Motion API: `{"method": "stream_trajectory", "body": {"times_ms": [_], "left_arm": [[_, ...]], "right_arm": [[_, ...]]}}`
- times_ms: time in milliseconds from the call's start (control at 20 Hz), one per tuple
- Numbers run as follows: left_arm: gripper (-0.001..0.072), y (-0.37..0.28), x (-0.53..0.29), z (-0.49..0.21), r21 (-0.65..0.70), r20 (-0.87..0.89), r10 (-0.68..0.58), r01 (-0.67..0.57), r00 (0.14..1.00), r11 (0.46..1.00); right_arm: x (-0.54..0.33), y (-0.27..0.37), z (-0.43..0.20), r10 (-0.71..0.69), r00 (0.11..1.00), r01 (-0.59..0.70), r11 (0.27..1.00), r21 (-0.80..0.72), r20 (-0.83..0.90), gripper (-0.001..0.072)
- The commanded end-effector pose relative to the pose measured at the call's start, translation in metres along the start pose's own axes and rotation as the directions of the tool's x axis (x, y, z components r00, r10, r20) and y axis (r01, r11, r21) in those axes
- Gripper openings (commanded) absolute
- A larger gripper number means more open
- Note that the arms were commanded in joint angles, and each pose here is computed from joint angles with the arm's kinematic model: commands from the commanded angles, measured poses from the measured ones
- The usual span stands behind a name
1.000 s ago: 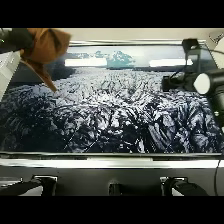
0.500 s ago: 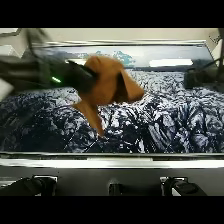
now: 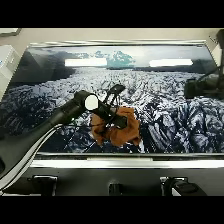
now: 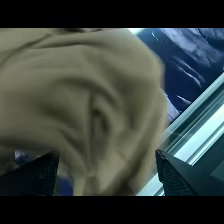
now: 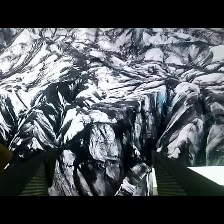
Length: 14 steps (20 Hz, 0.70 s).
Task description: Fold the clothes and pants, and hang the long-sleeved shirts on hangers.
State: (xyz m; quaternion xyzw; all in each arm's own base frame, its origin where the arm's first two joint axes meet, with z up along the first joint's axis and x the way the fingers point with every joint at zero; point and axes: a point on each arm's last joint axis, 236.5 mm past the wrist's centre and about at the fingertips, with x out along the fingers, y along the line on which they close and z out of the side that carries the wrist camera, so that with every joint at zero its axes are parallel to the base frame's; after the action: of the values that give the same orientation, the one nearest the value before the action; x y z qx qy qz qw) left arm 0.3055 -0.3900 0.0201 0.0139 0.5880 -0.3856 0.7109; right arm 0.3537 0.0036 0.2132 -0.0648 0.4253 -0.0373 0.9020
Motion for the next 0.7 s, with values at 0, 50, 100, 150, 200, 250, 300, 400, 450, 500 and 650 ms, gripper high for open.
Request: {"method": "stream_trajectory", "body": {"times_ms": [0,50,100,150,200,250,300,400,450,500,650], "left_arm": [[0.0719,0.028,-0.036,0.027,-0.072,0.041,0.017,-0.014,0.999,0.997],[0.0719,0.052,-0.075,0.042,-0.092,0.095,0.073,-0.065,0.993,0.994],[0.0719,0.077,-0.112,0.049,-0.12,0.134,0.127,-0.111,0.983,0.987],[0.0718,0.104,-0.148,0.046,-0.17,0.153,0.174,-0.147,0.973,0.974],[0.0717,0.128,-0.172,0.034,-0.226,0.143,0.203,-0.168,0.969,0.959],[0.0716,0.149,-0.186,0.012,-0.289,0.094,0.217,-0.182,0.972,0.94],[0.0716,0.164,-0.187,-0.013,-0.344,0.031,0.214,-0.191,0.976,0.919],[0.0716,0.185,-0.159,-0.065,-0.431,-0.092,0.179,-0.201,0.98,0.88],[0.0716,0.187,-0.133,-0.092,-0.47,-0.143,0.141,-0.193,0.98,0.861],[0.0716,0.177,-0.102,-0.116,-0.513,-0.168,0.069,-0.147,0.983,0.846],[0.0716,0.145,-0.028,-0.157,-0.593,-0.163,-0.075,-0.037,0.984,0.804]], "right_arm": [[0.042,0.02,0.001,0.047,0.997,-0.047,0.999,0.005,-0.067,0.0682],[0.059,0.025,0.003,0.085,0.993,-0.082,0.996,0.042,-0.079,0.0682],[0.074,0.023,0.001,0.131,0.985,-0.119,0.986,0.113,-0.109,0.0682],[0.09,0.02,-0.007,0.212,0.965,-0.177,0.96,0.216,-0.152,0.0681],[0.102,0.018,-0.02,0.316,0.927,-0.243,0.916,0.319,-0.203,0.0679],[0.109,0.013,-0.038,0.41,0.874,-0.285,0.867,0.409,-0.261,0.0678],[0.114,0.009,-0.061,0.499,0.803,-0.302,0.812,0.499,-0.326,0.0664],[0.123,0.01,-0.11,0.589,0.678,-0.289,0.764,0.577,-0.441,0.0676],[0.125,0.019,-0.135,0.613,0.624,-0.297,0.76,0.578,-0.485,0.0682],[0.126,0.035,-0.152,0.653,0.57,-0.319,0.735,0.598,-0.499,0.0682],[0.122,0.097,-0.185,0.805,0.402,-0.434,0.587,0.684,-0.436,0.0701]]}}
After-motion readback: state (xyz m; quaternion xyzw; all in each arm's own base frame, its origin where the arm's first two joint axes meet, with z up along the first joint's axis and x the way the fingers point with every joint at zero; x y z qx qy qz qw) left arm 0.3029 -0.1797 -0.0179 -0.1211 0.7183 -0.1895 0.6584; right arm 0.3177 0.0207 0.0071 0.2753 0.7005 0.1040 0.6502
